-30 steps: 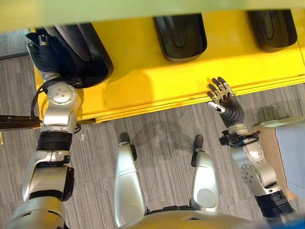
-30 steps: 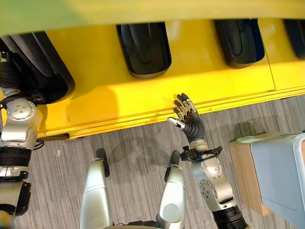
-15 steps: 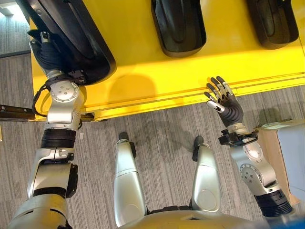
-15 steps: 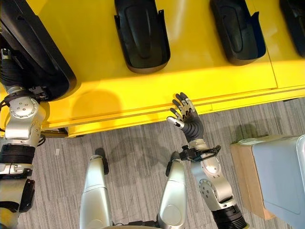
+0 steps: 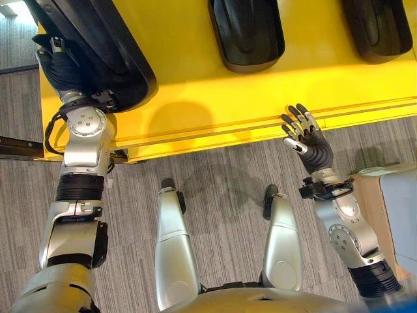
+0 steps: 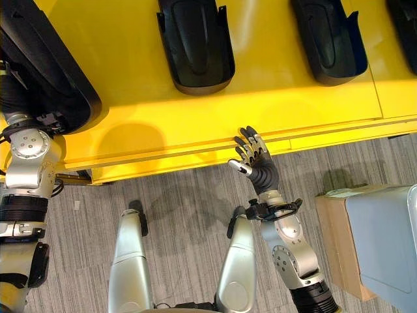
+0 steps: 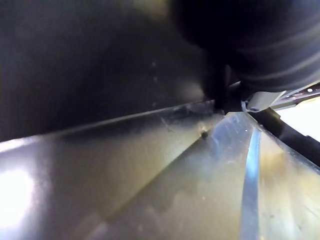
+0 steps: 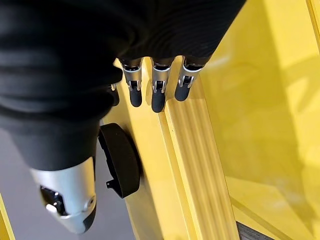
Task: Move parts from the plastic box to the shelf.
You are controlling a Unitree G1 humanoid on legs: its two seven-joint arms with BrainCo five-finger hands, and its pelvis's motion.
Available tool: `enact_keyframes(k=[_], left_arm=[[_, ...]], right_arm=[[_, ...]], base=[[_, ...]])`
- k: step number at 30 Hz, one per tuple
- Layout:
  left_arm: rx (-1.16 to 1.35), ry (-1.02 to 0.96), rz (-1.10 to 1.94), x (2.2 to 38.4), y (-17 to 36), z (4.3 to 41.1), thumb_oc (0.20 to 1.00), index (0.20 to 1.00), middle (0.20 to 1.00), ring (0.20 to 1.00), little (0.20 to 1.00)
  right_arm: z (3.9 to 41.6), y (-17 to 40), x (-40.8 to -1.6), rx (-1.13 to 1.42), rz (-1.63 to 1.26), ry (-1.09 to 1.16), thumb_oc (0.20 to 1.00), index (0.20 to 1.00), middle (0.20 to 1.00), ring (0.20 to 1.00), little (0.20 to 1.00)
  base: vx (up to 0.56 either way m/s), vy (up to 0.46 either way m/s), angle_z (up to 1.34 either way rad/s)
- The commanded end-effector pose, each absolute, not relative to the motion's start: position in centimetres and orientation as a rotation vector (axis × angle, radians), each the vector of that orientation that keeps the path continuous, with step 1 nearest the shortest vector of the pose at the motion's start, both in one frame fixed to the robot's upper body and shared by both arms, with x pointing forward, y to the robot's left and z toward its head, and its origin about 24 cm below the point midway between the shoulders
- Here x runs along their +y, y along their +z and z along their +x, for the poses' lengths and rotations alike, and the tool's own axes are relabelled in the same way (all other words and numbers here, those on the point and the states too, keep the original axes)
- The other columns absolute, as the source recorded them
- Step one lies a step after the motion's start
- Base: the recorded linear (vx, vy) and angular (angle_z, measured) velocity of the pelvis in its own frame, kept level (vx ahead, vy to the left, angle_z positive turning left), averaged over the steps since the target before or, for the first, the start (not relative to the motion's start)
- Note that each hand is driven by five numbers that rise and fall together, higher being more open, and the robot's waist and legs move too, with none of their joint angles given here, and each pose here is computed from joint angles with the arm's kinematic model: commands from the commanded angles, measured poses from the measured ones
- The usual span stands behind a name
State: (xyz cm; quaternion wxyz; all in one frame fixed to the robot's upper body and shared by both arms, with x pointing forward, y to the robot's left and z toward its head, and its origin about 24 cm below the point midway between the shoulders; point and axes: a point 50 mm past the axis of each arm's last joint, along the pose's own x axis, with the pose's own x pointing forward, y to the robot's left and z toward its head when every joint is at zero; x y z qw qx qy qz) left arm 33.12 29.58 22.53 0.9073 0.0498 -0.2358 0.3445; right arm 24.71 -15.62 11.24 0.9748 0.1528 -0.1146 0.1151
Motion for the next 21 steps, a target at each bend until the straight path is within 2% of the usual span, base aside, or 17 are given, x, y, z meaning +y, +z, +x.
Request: enact_keyframes(k=[1, 21], left_arm=[[-0.338, 0.783, 0.178, 31.5, 20.2, 33.4, 0.2, 0.2, 0.2, 0.2, 0.2], [-0.425, 0.831, 0.281, 33.0, 25.0, 33.5, 0.2, 0.2, 0.2, 0.2, 0.2]], right_arm=[[24.4, 12.4, -16.5, -0.289, 0.289, 0.24, 1.0, 1.0, 1.0, 1.0, 1.0], [24.3, 12.2, -17.1, -0.278, 0.272, 0.242, 1.0, 1.0, 1.0, 1.0, 1.0]], base=[[0.0, 0.0, 0.0], [0.0, 0.0, 0.0]])
